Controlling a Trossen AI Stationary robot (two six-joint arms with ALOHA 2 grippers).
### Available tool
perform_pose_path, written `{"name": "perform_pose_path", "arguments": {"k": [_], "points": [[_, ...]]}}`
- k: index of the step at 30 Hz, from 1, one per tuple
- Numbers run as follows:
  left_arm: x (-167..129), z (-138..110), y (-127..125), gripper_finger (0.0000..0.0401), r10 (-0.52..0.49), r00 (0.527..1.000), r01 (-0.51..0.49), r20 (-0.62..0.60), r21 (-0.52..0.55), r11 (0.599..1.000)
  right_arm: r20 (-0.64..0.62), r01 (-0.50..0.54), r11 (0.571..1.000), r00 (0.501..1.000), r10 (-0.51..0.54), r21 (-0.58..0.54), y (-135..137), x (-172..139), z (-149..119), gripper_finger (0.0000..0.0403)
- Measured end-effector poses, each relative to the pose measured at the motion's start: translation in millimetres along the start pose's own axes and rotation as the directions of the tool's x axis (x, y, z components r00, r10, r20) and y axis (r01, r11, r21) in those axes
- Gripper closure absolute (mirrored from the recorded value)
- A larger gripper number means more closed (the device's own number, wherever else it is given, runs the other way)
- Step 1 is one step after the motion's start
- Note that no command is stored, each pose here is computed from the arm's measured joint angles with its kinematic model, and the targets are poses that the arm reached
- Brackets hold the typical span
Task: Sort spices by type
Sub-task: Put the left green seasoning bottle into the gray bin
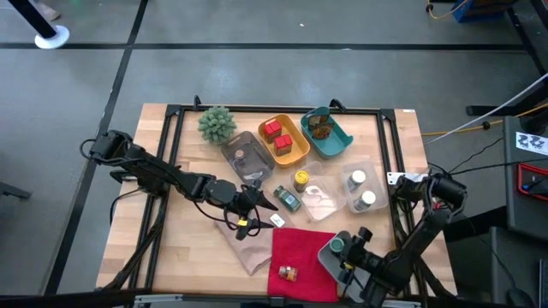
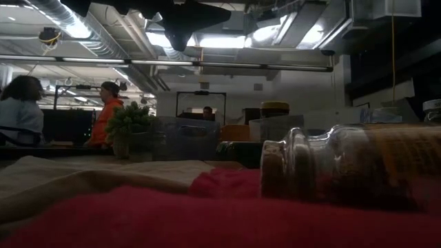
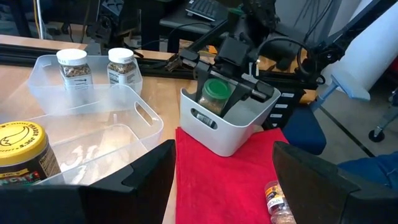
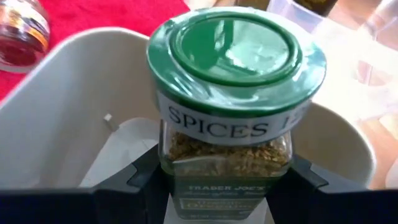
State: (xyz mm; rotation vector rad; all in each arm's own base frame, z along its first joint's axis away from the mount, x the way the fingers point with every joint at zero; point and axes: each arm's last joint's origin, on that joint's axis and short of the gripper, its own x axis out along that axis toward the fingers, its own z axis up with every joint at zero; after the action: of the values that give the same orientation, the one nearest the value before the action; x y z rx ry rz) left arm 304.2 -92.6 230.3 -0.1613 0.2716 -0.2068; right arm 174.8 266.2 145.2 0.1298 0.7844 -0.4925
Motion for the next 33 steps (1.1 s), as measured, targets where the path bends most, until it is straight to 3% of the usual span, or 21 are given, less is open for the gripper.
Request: {"name": "perform_pose_path", "arguments": {"k": [11, 16, 21, 33], "points": [[0.0, -0.2, 0.1, 0.015, 0.0, 1.0, 0.0, -0.002, 0.0, 1.0, -0.025, 0.008, 1.0, 1.0, -0.008, 0.003, -0.9, 3.7, -0.6, 0.0198], [0.0, -0.3, 0.0, 0.015, 0.001, 1.0, -0.001, -0.003, 0.0, 1.0, -0.039, 0.008, 1.0, 0.999, -0.008, 0.003, -1.0, 3.8, -1.0, 0.0179], [0.0, -0.5, 0.1, 0.015, 0.001, 1.0, -0.001, -0.005, 0.0, 1.0, -0.087, 0.007, 1.0, 0.996, -0.007, 0.002, -1.2, 4.1, -2.8, 0.0161], [0.0, -0.5, 0.2, 0.015, 0.001, 1.0, -0.001, -0.005, 0.0, 1.0, -0.217, -0.005, 1.0, 0.976, 0.007, 0.01, -0.4, 2.1, -5.1, 0.0169]]}}
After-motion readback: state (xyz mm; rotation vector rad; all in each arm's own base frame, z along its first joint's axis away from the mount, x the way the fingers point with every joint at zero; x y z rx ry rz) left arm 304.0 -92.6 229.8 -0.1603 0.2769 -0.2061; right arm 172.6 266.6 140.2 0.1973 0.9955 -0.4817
